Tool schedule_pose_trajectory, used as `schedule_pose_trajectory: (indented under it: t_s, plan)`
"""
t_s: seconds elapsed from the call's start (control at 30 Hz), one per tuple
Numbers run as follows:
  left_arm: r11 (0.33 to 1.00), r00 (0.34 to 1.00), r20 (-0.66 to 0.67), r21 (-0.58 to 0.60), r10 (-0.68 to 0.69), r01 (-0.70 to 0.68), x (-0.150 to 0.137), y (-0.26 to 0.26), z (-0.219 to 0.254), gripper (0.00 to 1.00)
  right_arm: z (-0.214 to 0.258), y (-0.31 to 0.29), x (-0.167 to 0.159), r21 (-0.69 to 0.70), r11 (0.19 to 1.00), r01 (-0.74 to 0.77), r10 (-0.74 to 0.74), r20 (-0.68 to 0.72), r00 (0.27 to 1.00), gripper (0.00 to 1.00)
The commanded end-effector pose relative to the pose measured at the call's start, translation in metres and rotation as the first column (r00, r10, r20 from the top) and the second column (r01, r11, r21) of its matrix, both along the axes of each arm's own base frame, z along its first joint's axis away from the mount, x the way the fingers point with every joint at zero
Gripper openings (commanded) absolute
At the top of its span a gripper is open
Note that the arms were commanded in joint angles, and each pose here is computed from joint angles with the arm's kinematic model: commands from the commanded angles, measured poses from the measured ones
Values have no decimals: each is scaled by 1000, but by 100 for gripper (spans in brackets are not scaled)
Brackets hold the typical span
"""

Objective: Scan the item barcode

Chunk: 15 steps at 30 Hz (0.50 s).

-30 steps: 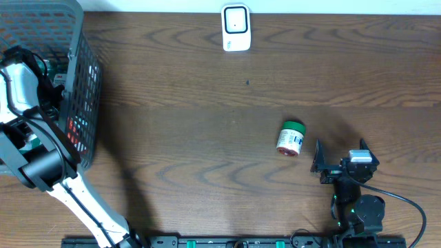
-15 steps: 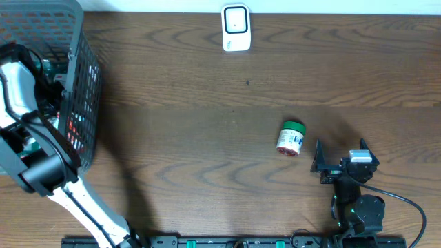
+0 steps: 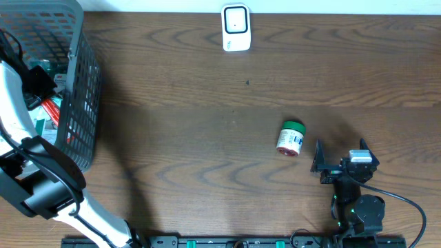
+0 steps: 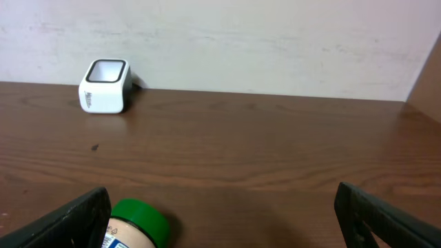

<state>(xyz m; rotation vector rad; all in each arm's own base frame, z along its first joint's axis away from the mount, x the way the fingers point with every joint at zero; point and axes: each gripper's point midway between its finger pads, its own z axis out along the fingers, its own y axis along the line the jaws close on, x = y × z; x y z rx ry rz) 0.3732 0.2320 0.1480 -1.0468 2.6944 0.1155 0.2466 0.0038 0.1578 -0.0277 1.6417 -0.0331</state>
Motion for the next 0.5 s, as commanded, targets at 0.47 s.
schedule_pose_trajectory:
  t_s: [0.47]
  plan:
    - [995, 994, 85, 64, 75, -81, 14, 30, 35, 7, -1, 1, 0, -6, 1000, -3, 3, -5, 1000, 99]
